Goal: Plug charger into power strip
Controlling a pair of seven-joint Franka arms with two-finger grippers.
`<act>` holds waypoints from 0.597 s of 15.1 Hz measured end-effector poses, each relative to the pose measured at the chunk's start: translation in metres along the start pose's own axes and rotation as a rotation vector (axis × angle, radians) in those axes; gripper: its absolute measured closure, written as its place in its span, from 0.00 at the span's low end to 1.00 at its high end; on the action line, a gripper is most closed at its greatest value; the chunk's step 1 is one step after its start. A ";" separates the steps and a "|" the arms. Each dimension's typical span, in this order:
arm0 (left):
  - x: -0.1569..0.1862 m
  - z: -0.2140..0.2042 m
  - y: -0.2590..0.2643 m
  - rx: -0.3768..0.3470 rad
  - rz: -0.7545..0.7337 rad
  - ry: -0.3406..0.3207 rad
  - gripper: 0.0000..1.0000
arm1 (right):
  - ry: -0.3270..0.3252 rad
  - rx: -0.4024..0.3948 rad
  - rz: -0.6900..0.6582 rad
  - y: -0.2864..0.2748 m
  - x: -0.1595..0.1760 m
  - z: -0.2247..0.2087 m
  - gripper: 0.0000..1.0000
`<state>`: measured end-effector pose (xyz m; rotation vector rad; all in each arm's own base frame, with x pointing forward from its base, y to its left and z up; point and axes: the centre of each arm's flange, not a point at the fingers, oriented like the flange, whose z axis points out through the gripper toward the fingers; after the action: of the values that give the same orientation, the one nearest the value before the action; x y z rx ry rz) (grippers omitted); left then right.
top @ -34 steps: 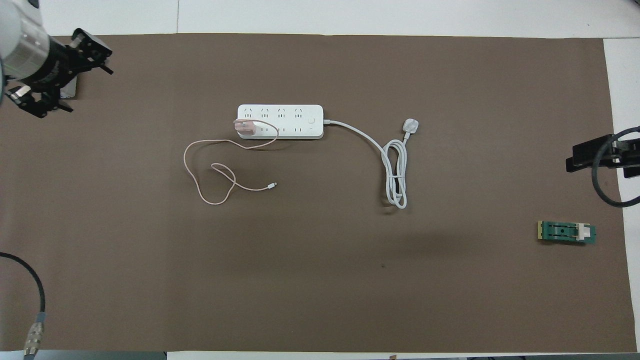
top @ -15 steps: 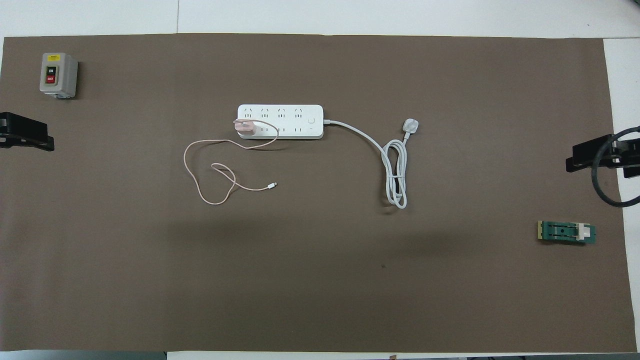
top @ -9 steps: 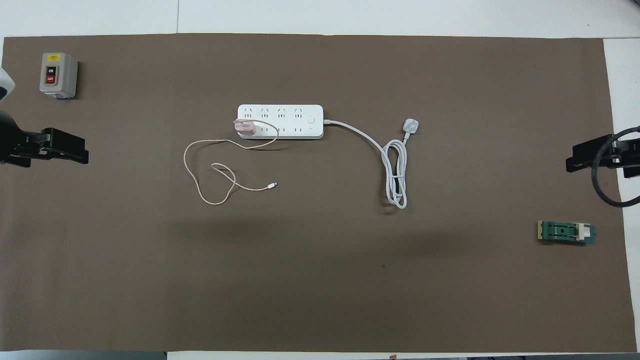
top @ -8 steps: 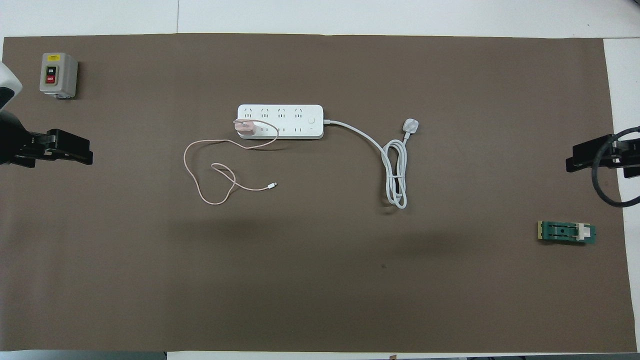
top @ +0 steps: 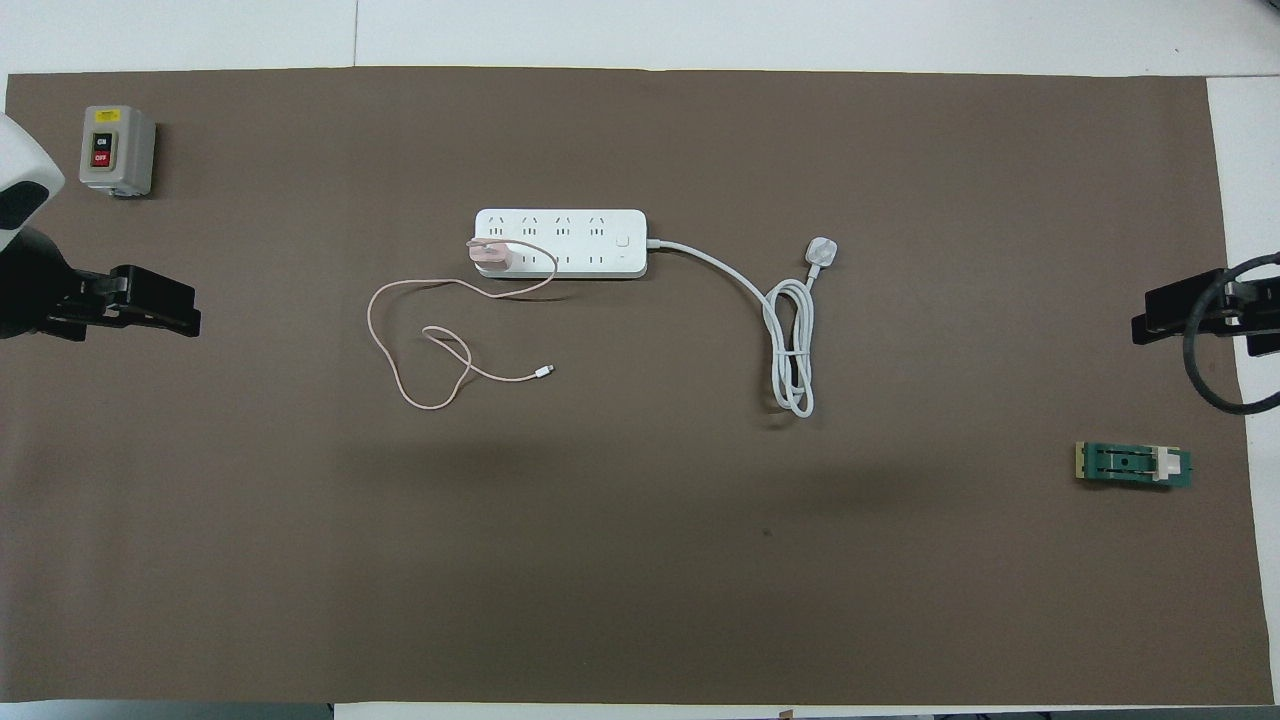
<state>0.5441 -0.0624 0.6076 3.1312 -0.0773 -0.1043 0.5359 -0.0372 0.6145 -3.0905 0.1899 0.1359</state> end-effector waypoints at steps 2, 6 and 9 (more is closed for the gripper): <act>-0.001 -0.001 0.003 -0.001 0.006 -0.001 0.00 | 0.000 0.000 0.000 0.000 0.000 0.000 0.00; -0.003 -0.002 0.005 -0.003 0.012 -0.001 0.00 | 0.000 0.000 0.000 0.000 0.000 0.000 0.00; -0.003 -0.002 0.007 -0.003 0.018 -0.002 0.00 | 0.000 0.000 0.000 0.000 0.000 0.000 0.00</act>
<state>0.5410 -0.0689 0.6097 3.1271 -0.1060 -0.1072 0.5359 -0.0373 0.6145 -3.0905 0.1899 0.1359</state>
